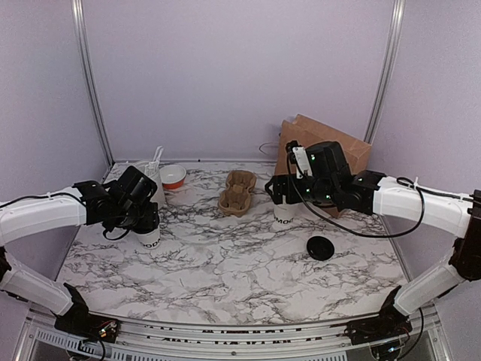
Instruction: Pack the takeout coffee
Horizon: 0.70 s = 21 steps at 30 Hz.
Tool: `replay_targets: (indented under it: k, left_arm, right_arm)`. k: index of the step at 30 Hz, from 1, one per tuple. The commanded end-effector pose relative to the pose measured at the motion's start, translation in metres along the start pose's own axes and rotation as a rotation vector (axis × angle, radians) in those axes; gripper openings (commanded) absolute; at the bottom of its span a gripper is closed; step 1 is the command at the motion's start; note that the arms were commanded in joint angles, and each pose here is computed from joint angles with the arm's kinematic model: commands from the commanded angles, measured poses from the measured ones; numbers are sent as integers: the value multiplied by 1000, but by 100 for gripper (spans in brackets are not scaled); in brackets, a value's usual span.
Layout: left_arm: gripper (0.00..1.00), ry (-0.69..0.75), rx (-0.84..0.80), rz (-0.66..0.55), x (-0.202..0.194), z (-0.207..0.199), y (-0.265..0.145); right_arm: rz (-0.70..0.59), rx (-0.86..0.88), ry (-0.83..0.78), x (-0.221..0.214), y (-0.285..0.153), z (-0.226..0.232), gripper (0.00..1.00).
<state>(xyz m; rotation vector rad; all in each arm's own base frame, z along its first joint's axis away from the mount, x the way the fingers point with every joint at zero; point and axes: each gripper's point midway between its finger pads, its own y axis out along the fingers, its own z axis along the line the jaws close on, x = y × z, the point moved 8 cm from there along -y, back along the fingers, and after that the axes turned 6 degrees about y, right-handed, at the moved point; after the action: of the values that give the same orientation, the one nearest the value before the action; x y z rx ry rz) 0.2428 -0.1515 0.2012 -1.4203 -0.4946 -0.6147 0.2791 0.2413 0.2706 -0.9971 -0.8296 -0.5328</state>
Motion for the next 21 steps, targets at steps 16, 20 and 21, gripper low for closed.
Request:
replay_targets:
  k: [16, 20, 21]
  left_arm:
    - [74, -145, 172, 60, -16, 70, 18]
    - [80, -162, 154, 68, -17, 72, 20]
    - [81, -163, 152, 68, -17, 72, 20]
  right_arm:
    - [-42, 9, 5, 14, -3, 0, 95]
    - [-42, 11, 5, 15, -4, 1, 95]
    - [-41, 11, 6, 15, -4, 1, 95]
